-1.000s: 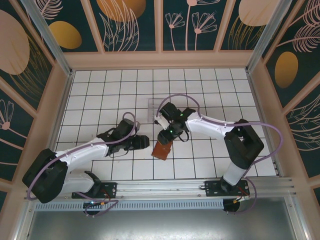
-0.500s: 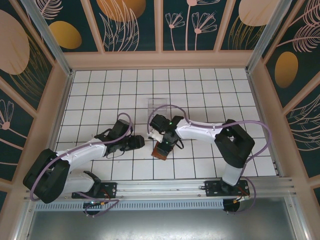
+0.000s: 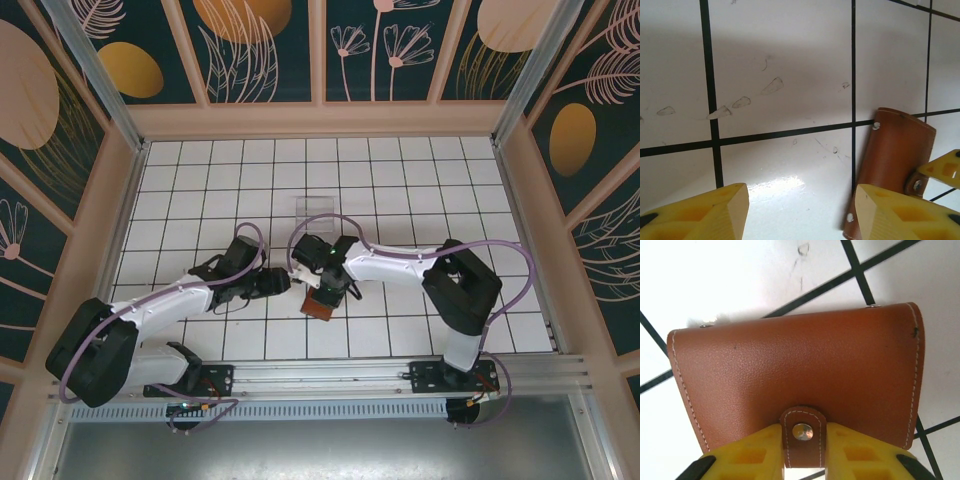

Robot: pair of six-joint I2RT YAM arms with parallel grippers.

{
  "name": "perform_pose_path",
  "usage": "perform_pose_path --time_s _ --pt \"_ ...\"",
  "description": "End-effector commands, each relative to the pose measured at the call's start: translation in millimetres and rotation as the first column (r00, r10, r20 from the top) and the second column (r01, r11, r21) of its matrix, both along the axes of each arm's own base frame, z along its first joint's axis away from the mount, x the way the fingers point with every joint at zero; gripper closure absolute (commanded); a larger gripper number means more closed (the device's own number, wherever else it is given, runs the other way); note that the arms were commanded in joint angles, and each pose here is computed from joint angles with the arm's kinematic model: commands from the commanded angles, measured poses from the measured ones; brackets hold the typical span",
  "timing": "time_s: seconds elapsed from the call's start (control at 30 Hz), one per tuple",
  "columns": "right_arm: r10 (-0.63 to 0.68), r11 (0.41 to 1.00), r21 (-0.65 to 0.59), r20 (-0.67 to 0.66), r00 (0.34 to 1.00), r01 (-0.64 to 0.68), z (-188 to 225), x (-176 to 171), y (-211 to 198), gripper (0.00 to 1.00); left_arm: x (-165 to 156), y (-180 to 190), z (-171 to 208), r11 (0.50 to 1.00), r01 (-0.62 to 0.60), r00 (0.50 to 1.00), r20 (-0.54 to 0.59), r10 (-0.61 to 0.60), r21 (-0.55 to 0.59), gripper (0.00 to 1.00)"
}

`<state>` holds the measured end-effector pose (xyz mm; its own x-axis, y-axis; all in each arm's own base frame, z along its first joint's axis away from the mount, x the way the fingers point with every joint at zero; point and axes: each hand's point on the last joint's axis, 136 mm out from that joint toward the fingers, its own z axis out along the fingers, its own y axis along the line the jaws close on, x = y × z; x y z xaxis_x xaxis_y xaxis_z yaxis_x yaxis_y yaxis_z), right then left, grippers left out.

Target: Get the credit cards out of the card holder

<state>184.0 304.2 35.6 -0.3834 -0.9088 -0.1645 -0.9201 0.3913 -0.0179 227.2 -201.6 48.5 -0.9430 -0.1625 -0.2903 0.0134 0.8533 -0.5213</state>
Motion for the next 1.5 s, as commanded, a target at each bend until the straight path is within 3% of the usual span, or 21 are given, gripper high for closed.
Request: perform_pose_path --time_s 0.0,0.23,0.4,0.6,0.97,1.47 --pt "0.041 0.997 0.062 0.062 0.997 -0.045 11 10 26 0.79 2 -1 11 1.0 0.003 1.0 0.014 -0.003 -0.016 0.43" --pt "0.096 0.973 0.2 0.109 0.989 -0.116 26 16 61 0.83 -7 -21 21 0.984 0.038 0.999 -0.004 -0.039 -0.174 0.59" --pt "0.117 0.95 0.278 0.116 0.986 -0.145 29 17 77 0.86 -14 -27 20 0.97 0.038 0.999 -0.022 -0.045 -0.24 0.76" --pt "0.163 0.888 0.409 0.143 0.976 -0.208 40 10 96 0.88 -18 -30 17 0.962 0.035 0.998 -0.04 -0.047 -0.27 0.87" --pt "0.16 0.836 0.498 0.18 0.971 -0.23 47 5 96 0.92 -26 -27 -21 0.973 0.029 0.991 -0.121 -0.058 -0.228 0.92" --pt "0.051 0.862 0.493 0.146 0.988 -0.117 47 0 60 0.93 -28 -17 -38 0.985 -0.012 0.988 -0.154 -0.016 -0.174 0.94"
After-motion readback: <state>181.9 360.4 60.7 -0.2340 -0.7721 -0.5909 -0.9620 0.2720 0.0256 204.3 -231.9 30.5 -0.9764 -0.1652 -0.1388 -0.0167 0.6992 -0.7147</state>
